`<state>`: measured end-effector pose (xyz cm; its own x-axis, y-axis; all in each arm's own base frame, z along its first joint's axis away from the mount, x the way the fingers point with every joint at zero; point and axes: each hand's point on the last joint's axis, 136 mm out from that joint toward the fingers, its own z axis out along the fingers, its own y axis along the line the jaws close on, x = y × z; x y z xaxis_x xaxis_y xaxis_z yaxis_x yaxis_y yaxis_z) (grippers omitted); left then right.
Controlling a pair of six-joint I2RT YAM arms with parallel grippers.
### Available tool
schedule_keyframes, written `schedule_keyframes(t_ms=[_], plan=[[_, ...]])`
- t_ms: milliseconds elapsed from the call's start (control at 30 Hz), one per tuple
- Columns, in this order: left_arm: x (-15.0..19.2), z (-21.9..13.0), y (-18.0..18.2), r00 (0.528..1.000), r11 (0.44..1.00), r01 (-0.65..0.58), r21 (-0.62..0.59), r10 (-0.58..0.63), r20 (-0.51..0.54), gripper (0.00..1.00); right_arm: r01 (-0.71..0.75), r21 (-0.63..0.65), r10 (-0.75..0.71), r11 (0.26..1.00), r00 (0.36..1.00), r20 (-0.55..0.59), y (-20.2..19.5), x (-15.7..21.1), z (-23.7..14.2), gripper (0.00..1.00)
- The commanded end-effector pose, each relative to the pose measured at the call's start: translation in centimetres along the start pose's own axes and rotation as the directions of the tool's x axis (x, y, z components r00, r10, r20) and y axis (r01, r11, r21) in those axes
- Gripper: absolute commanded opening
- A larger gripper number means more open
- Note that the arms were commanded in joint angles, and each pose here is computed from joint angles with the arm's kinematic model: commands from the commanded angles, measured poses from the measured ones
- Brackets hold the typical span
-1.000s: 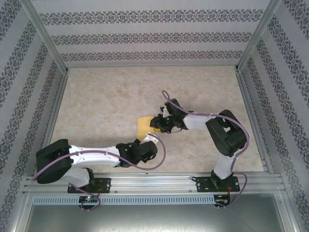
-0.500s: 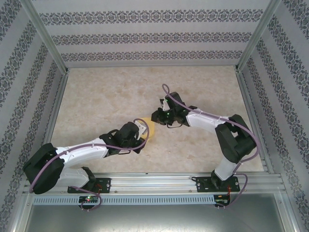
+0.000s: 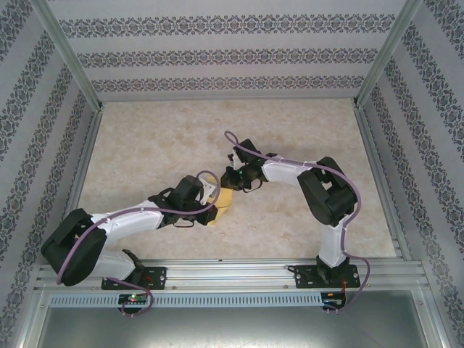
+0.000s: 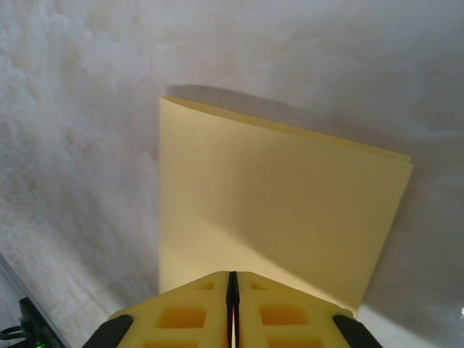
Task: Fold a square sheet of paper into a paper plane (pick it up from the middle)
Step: Third fold the triangle at the center of the table.
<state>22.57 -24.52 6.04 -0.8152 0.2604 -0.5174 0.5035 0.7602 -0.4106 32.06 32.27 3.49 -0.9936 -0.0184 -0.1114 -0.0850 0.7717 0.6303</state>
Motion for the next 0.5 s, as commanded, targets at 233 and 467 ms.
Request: schedule_keyframes(t_ms=[233, 467], plan=[[-1.2, 0.4, 1.7, 0.996, 0.996, 0.081, -0.048, -0.082, -0.032, 0.0, 0.061, 0.15, -0.05, 0.987, 0.996, -0.074, -3.5, 1.3, 0.9, 0.11], [-1.6, 0.9, 3.0, 0.993, 0.989, 0.092, -0.116, -0.101, -0.067, 0.0, 0.065, 0.168, -0.05, 0.984, 0.994, -0.092, -4.0, 1.6, 1.1, 0.12]])
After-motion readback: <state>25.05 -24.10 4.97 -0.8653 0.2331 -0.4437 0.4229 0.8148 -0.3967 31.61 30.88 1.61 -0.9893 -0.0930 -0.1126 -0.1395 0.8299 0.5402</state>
